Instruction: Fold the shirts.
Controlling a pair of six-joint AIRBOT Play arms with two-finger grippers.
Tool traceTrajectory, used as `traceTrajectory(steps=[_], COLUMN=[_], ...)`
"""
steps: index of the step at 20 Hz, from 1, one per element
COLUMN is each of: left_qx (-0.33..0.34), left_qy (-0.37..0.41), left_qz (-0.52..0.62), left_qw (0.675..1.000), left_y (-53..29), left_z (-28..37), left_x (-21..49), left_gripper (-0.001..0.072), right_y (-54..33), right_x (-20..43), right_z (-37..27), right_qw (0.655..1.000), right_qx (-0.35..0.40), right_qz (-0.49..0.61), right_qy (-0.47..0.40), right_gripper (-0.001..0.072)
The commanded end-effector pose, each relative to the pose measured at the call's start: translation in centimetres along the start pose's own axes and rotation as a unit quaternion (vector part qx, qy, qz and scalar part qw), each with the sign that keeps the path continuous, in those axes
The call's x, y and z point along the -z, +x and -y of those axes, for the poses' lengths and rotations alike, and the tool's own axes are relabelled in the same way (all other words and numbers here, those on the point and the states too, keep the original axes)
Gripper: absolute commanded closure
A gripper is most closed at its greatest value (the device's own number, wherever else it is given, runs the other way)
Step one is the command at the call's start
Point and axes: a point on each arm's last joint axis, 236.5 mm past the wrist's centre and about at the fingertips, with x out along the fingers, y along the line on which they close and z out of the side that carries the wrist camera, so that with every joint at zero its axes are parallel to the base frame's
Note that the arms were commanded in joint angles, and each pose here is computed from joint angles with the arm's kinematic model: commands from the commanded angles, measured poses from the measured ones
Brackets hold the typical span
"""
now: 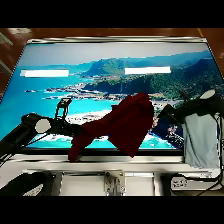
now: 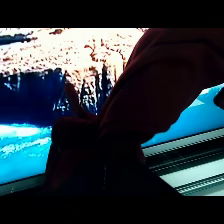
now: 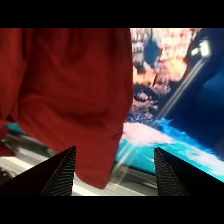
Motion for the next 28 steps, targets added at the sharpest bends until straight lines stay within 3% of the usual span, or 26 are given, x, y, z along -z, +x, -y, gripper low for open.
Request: traceTrajectory(steps=[1,8,9,10,11,15,19,23,26,28], left_qx=[-0.001,-0.002,-0.004,-0.008,-0.014,-0.094,-0.201,-0.141,-0.077,-0.039], left_qy=[0.002,0.002,0.003,0.005,0.009,0.059,0.091,0.076,0.084,0.098], left_qz=[-0.005,-0.010,-0.009,-0.008,-0.007,0.003,0.101,0.332,0.430,0.424], left_qw=[1.000,1.000,1.000,1.000,1.000,0.994,0.970,0.930,0.896,0.900], left_y=[0.0,0.0,0.0,0.0,0.0,-2.5,-14.1,-31.8,-40.5,-41.0], left_z=[-0.1,-0.1,-0.2,-0.4,-0.6,-3.7,-5.8,-1.0,1.6,2.9], left_x=[0.2,0.4,0.4,0.4,0.3,-1.4,-7.3,-11.2,-8.7,-6.1], left_gripper=[0.0662,0.0662,0.0662,0.0662,0.0662,0.0663,0.0663,0.0662,0.0662,0.0662], right_y=[4.7,8.2,8.5,8.6,8.5,2.1,-15.9,-34.5,-38.9,-39.7], right_x=[2.2,0.3,0.2,0.1,0.0,-1.3,-0.2,9.2,16.2,18.8], right_z=[0.7,-1.3,-1.7,-2.4,-3.4,-11.4,-22.9,-31.1,-32.2,-32.1], right_qw=[0.998,0.998,0.998,0.998,0.997,0.978,0.871,0.706,0.662,0.654], right_qx=[-0.028,0.016,0.013,0.001,-0.017,-0.079,-0.055,-0.004,0.003,0.002], right_qz=[0.001,0.049,0.051,0.053,0.054,0.106,0.306,0.551,0.621,0.642], right_qy=[0.053,0.042,0.043,0.047,0.044,-0.163,-0.380,-0.444,-0.419,-0.400], right_gripper=[0.0107,0.0131,0.0286,0.0528,0.0647,0.0653,0.0653,0.0653,0.0653,0.0653])
